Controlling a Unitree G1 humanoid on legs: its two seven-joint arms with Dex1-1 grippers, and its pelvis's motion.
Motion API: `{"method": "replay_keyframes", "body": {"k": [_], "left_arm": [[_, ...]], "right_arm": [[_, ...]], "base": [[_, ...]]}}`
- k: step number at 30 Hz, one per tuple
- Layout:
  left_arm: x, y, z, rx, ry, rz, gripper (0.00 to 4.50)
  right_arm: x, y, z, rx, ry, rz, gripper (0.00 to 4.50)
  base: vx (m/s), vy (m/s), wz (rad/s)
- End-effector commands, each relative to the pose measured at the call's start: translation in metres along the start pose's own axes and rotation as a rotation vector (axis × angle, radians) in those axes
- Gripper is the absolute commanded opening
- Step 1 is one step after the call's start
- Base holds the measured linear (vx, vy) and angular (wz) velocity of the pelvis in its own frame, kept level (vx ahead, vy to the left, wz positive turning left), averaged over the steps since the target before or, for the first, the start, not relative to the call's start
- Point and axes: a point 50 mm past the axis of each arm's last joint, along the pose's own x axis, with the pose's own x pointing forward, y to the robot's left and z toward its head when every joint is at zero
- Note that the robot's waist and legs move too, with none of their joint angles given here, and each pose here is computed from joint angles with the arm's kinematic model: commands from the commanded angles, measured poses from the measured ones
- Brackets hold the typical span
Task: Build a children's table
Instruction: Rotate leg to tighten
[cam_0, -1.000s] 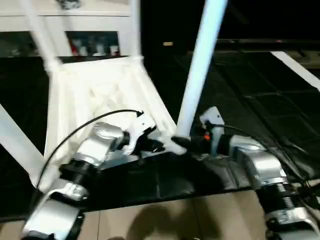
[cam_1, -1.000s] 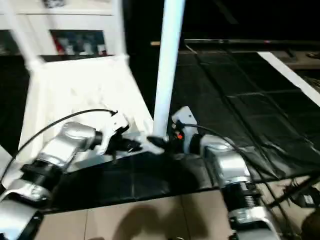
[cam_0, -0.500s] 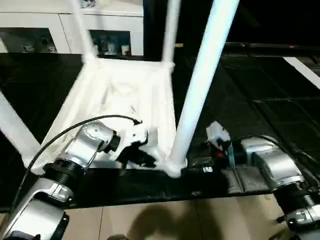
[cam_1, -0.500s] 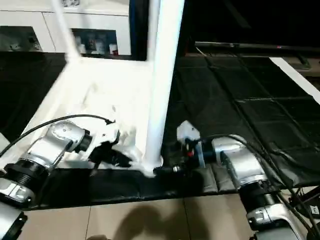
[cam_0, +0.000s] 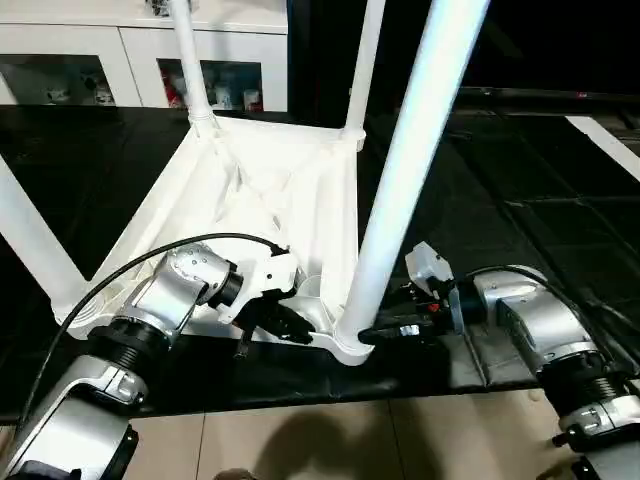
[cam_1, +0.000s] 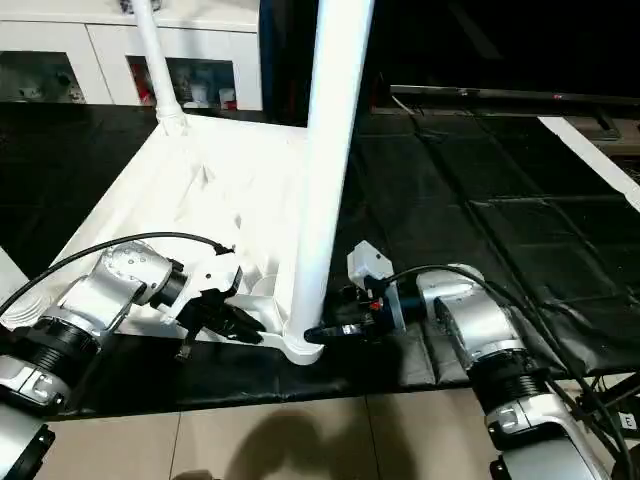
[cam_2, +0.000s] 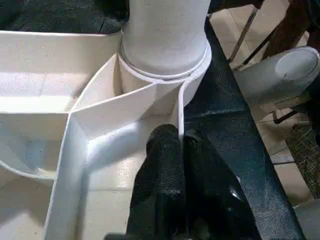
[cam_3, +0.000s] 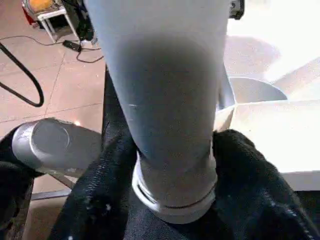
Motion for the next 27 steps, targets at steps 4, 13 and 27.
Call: {"method": "replay_keyframes", "body": {"k": [4,13,27], "left_arm": [[0.009,-0.003,0.008,0.057,0.012,-0.092,0.0],[0.011,-0.001,0.006,0.044,0.017,-0.05,0.0],[0.036,0.025,0.042,-0.195,-0.214,0.3,0.0]], "right_arm": [[-0.002,-0.005,0.008,-0.041,-0.015,-0.02,1.98],[0.0,-0.001,0.005,-0.028,-0.035,0.005,1.92],[0.044,-0.02,0.002,0.127,-0.105,-0.555,1.89]], "base": [[0.0,0.0,0.0],[0.0,0.0,0.0],[0.0,0.0,0.0]]}}
